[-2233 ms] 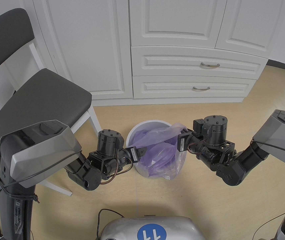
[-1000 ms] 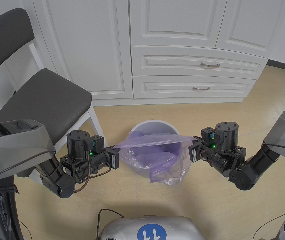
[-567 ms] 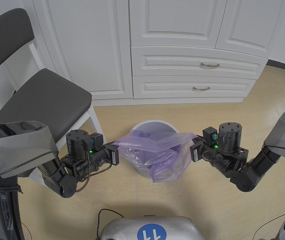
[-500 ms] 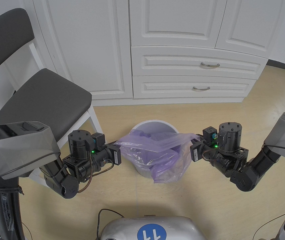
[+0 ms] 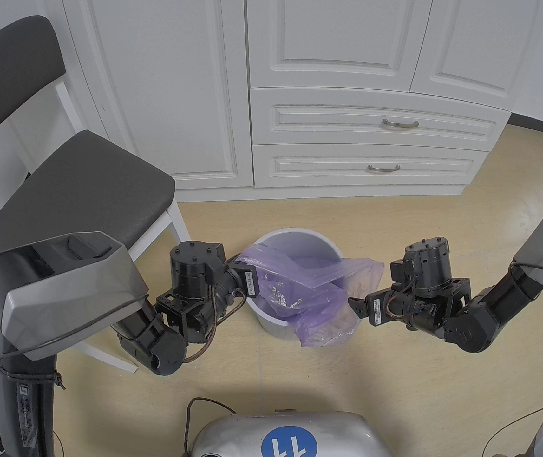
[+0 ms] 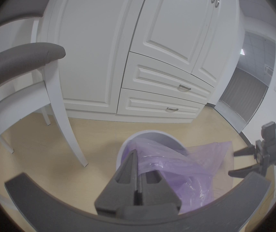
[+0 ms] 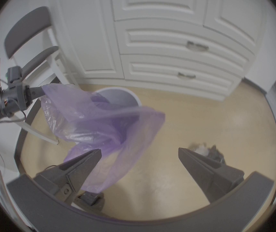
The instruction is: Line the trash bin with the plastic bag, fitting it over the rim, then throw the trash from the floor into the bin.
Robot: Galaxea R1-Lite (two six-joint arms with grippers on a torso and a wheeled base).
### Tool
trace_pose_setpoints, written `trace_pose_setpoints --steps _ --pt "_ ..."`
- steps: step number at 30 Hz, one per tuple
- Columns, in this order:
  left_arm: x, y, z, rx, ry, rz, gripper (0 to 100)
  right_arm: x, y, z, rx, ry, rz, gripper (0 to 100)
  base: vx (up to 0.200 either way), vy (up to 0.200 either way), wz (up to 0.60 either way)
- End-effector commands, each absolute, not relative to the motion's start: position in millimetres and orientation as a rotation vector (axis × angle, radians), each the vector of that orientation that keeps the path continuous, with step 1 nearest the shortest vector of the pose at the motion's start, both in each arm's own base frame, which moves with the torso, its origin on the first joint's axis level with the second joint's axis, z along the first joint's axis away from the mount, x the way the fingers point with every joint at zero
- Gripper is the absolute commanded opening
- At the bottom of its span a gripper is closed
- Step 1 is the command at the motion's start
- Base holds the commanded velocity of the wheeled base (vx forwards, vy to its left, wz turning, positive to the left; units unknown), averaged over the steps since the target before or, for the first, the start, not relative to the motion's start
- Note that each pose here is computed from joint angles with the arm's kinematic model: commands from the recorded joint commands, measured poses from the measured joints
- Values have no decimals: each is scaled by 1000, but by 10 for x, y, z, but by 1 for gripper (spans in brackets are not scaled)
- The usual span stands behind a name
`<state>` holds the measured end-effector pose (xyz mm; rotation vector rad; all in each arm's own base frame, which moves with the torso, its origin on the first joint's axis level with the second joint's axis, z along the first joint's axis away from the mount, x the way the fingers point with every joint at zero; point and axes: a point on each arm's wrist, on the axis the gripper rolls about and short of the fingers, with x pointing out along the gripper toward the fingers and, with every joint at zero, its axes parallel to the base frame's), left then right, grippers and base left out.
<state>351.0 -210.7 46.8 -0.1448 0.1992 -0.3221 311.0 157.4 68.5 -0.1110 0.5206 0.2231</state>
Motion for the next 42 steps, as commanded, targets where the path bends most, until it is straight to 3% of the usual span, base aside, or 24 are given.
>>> trace_pose_setpoints --steps 1,9,21,22,30,35,42 --pt "3585 -2269 425 -168 207 -286 0 3095 1536 796 -22 561 186 100 0 0 0" --pt "3612 -2238 477 -186 199 -272 0 3242 1606 468 33 646 152 100 0 0 0" --pt "3655 -2158 539 -194 183 -253 0 3290 1658 304 116 712 226 100 0 0 0" --pt "3664 -2141 552 -196 180 -250 0 3284 1621 331 123 714 233 0 0 0 0" --pt "3688 -2095 565 -198 176 -238 0 3259 1513 380 147 736 288 0 0 0 0" --pt "3696 -2069 565 -197 176 -232 0 3380 1476 287 165 737 262 0 0 0 0" --pt "3639 -1799 676 -189 191 -234 0 3611 1241 492 216 643 187 0 0 0 0"
